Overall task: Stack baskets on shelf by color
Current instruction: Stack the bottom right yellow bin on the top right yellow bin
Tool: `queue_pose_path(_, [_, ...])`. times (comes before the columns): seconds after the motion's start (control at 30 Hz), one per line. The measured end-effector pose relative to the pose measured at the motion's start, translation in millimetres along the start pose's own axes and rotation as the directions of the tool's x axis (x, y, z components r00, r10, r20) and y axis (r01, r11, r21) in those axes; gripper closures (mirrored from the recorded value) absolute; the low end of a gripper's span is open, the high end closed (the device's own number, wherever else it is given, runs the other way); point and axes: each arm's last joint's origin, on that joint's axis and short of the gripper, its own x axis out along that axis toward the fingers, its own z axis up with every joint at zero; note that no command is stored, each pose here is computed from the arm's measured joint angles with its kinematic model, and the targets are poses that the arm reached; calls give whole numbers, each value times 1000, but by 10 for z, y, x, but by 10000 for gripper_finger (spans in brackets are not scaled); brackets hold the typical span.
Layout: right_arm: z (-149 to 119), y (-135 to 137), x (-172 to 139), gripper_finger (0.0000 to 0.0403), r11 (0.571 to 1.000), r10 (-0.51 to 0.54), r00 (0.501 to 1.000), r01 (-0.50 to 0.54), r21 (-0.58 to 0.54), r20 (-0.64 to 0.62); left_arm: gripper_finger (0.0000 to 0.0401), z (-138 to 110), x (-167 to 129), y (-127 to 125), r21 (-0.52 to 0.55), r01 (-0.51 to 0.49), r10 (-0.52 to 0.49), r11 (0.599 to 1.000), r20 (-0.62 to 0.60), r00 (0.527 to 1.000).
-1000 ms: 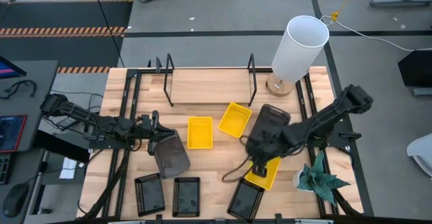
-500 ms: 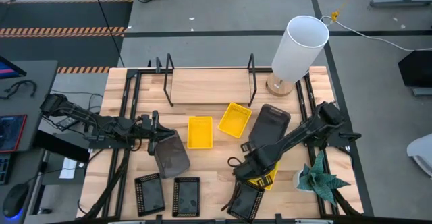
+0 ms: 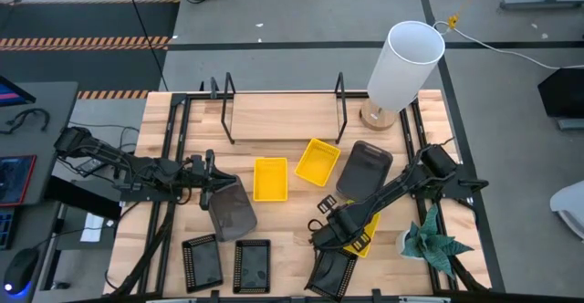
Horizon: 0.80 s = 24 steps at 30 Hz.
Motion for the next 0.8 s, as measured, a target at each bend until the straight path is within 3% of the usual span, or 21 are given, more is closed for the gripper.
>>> queue_pose_path(0.3, [-20,15,3,387,1000,23,999,-23,-5,-22,365,-4,0,1,1,-1,1,1000,-3,1000])
queue_pose_path(0.63, [-131,34,-26,389,999,42,992,-39,28,-123,370,-3,0,0,1,0,0,1000,-2,1000])
queue_pose_path(0.8, [-182,37,-198,389,996,46,997,-40,81,-69,372,-2,0,0,1,0,0,1000,-2,1000])
